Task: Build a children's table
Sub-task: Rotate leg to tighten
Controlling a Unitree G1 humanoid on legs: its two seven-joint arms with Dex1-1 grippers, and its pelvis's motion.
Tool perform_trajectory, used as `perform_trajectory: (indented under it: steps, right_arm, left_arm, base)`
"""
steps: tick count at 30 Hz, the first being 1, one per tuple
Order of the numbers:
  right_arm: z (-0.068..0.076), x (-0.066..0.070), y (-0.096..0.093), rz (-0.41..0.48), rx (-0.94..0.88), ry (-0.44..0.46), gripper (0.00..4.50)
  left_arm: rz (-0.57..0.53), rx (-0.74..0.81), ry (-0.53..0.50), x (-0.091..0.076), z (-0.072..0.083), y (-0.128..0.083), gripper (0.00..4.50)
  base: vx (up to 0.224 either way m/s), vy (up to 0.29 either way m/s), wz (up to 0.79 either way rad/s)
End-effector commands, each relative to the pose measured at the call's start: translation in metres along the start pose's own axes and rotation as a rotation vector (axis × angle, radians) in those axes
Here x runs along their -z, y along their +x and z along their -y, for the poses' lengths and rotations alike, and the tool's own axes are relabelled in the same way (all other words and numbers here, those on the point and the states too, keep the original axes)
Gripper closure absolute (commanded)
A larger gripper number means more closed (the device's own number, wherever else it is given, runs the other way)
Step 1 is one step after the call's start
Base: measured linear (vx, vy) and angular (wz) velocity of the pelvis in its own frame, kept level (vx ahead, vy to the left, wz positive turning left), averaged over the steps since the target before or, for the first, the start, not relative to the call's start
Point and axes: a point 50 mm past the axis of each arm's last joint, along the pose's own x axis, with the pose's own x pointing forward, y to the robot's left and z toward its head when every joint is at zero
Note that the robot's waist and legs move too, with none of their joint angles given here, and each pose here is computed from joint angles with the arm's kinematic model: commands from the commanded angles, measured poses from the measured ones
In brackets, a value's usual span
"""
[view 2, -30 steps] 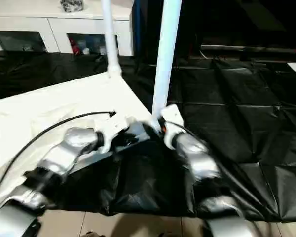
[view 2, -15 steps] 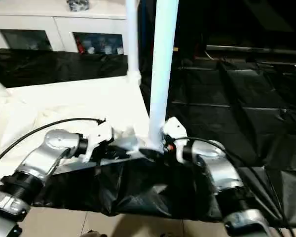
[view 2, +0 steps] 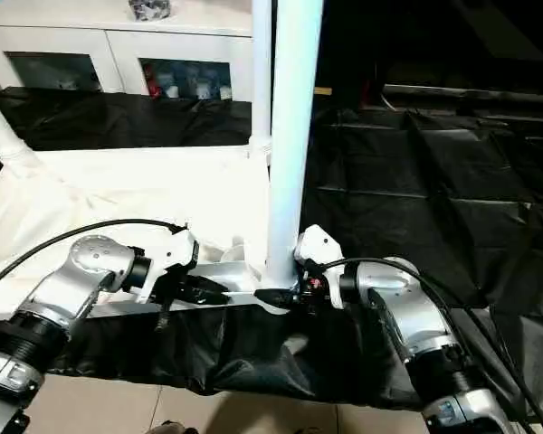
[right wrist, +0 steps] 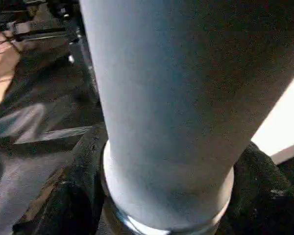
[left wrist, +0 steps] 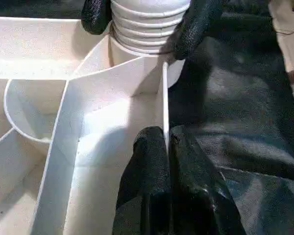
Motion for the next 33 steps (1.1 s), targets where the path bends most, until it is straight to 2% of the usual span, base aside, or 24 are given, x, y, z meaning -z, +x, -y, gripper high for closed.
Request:
perform_trajectory:
  steps: [1,3,6,9,12,13,15,16,17,19,20,22,23,27,33]
  right_arm:
    - [-0.003,-0.001,0.017,0.027,0.033,0.035,1.76]
    - [0.01,0.006,0.035,0.025,0.288,0.094,1.76]
    - [0.015,0.007,0.045,0.03,0.416,0.143,1.76]
    - [0.023,0.005,0.064,0.079,0.626,0.294,1.77]
    - [0.023,0.0,0.074,0.095,0.654,0.312,1.77]
    - [0.022,-0.005,0.08,0.116,0.657,0.3,1.77]
    - [0.022,-0.007,0.082,0.127,0.656,0.294,1.77]
    - [0.022,-0.01,0.082,0.157,0.642,0.303,1.21]
    - [0.022,-0.011,0.082,0.173,0.637,0.312,1.07]
    - [0.024,-0.013,0.078,0.195,0.612,0.31,1.07]
    - [0.025,-0.013,0.076,0.194,0.603,0.297,1.04]
    - [0.026,-0.013,0.073,0.187,0.593,0.271,0.69]
    - [0.026,-0.012,0.067,0.175,0.557,0.229,0.62]
    - [0.022,-0.009,0.05,0.154,0.422,0.131,0.62]
    - [0.013,-0.007,0.024,0.128,0.224,0.055,0.62]
  left_arm:
    - [0.037,-0.128,0.023,-0.016,-0.013,0.008,4.5]
    - [0.035,-0.308,-0.021,-0.019,-0.025,0.021,4.5]
    - [0.03,-0.374,-0.045,-0.021,-0.028,0.029,4.5]
    - [0.053,-0.467,-0.083,-0.032,-0.03,0.047,4.5]
    - [0.07,-0.473,-0.086,-0.039,-0.029,0.055,4.5]
    - [0.078,-0.464,-0.076,-0.043,-0.028,0.061,4.5]
    - [0.079,-0.461,-0.067,-0.044,-0.027,0.063,4.5]
    - [0.08,-0.443,-0.055,-0.045,-0.026,0.064,4.5]
    - [0.078,-0.437,-0.049,-0.045,-0.026,0.064,4.5]
    - [0.075,-0.412,-0.035,-0.044,-0.024,0.063,4.5]
    - [0.076,-0.399,-0.027,-0.044,-0.023,0.062,4.5]
    - [0.08,-0.376,-0.011,-0.043,-0.021,0.061,4.5]
    - [0.078,-0.35,-0.001,-0.04,-0.019,0.058,4.5]
    - [0.077,-0.28,0.025,-0.035,-0.015,0.049,4.5]
    - [0.075,-0.17,0.051,-0.027,-0.009,0.035,4.5]
  base:
    - [0.0,0.0,0.0]
    - [0.0,0.0,0.0]
    - [0.0,0.0,0.0]
    - [0.0,0.0,0.0]
    - [0.0,0.0,0.0]
    - [0.0,0.0,0.0]
    - [0.0,0.0,0.0]
    - [0.0,0.0,0.0]
    - [0.0,0.0,0.0]
    - [0.0,0.0,0.0]
    - [0.0,0.0,0.0]
    - [0.0,0.0,0.0]
    - [0.0,0.0,0.0]
    - [0.0,0.0,0.0]
    - [0.0,0.0,0.0]
